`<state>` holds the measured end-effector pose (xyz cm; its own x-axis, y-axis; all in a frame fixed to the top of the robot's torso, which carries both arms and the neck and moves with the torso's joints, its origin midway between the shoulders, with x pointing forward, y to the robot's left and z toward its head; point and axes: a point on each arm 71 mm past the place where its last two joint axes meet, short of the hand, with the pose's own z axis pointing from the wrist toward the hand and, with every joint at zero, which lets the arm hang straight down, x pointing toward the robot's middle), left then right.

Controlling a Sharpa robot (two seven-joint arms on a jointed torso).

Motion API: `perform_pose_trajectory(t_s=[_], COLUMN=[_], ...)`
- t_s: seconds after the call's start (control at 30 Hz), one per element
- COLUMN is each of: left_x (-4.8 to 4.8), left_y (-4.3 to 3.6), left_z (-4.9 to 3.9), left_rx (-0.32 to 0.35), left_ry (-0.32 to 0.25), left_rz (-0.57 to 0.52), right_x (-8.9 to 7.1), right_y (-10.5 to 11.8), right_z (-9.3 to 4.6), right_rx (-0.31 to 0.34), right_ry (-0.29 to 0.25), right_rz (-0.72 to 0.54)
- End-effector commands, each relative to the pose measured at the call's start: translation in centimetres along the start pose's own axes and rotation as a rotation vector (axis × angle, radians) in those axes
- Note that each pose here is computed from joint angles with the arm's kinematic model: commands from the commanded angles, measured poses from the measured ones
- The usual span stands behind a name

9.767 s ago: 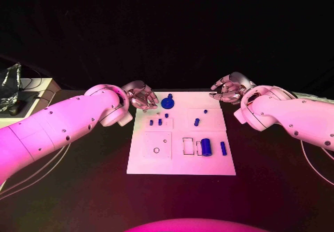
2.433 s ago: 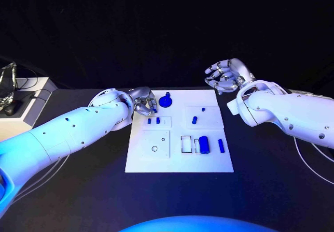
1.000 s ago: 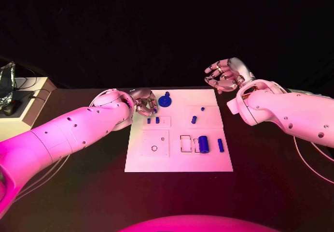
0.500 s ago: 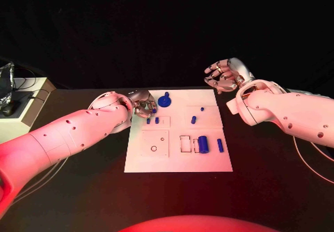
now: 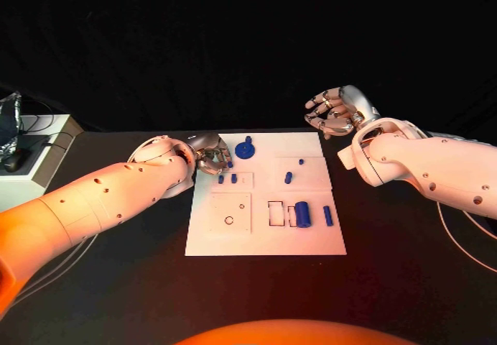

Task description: Assemble the parts on the task board

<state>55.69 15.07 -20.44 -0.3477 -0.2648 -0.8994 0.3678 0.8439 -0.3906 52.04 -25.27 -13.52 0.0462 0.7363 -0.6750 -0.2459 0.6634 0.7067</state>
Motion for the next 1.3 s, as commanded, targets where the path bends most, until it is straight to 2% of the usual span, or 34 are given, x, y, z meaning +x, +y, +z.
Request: perform_pose_trajectory(t_s=[0.03, 0.27, 0.47, 0.6, 0.73, 0.83, 0.87, 0.93, 1.03, 1.17, 1.3], left_x=[-0.26, -0.9, -2.29, -3.53, -4.64, -5.03, -4.94, -4.72, -4.35, -4.32, -4.04], left_y=[0.02, 1.01, 2.77, 4.25, 5.6, 6.45, 6.92, 7.47, 7.96, 8.16, 8.2], left_z=[-0.08, -0.22, -0.63, -1.28, -2.24, -3.05, -3.59, -4.39, -5.55, -6.78, -7.78], left_rx=[-0.001, -0.013, -0.04, -0.041, 0.014, 0.051, 0.065, 0.085, 0.126, 0.169, 0.19], left_ry=[-0.023, -0.047, -0.092, -0.153, -0.212, -0.23, -0.234, -0.248, -0.269, -0.303, -0.316], left_rz=[-0.007, -0.022, -0.111, -0.28, -0.516, -0.698, -0.803, -0.942, -1.087, -1.179, -1.222], right_x=[0.1, 0.5, 1.3, 1.8, 2.4, 2.7, 2.9, 3.1, 3.3, 3.7, 4.1], right_y=[0.0, -0.1, -0.2, -0.7, -1.2, -1.4, -1.5, -1.7, -2.0, -2.2, -2.3], right_z=[0.0, 0.0, -0.1, -0.3, -0.5, -0.8, -0.8, -1.0, -1.2, -1.2, -1.2], right_rx=[-0.004, -0.005, -0.053, -0.071, -0.091, -0.109, -0.116, -0.127, -0.129, -0.123, -0.113], right_ry=[0.016, 0.092, 0.224, 0.322, 0.382, 0.397, 0.398, 0.397, 0.395, 0.38, 0.378], right_rz=[-0.004, -0.049, -0.185, -0.31, -0.444, -0.528, -0.556, -0.616, -0.675, -0.727, -0.768])
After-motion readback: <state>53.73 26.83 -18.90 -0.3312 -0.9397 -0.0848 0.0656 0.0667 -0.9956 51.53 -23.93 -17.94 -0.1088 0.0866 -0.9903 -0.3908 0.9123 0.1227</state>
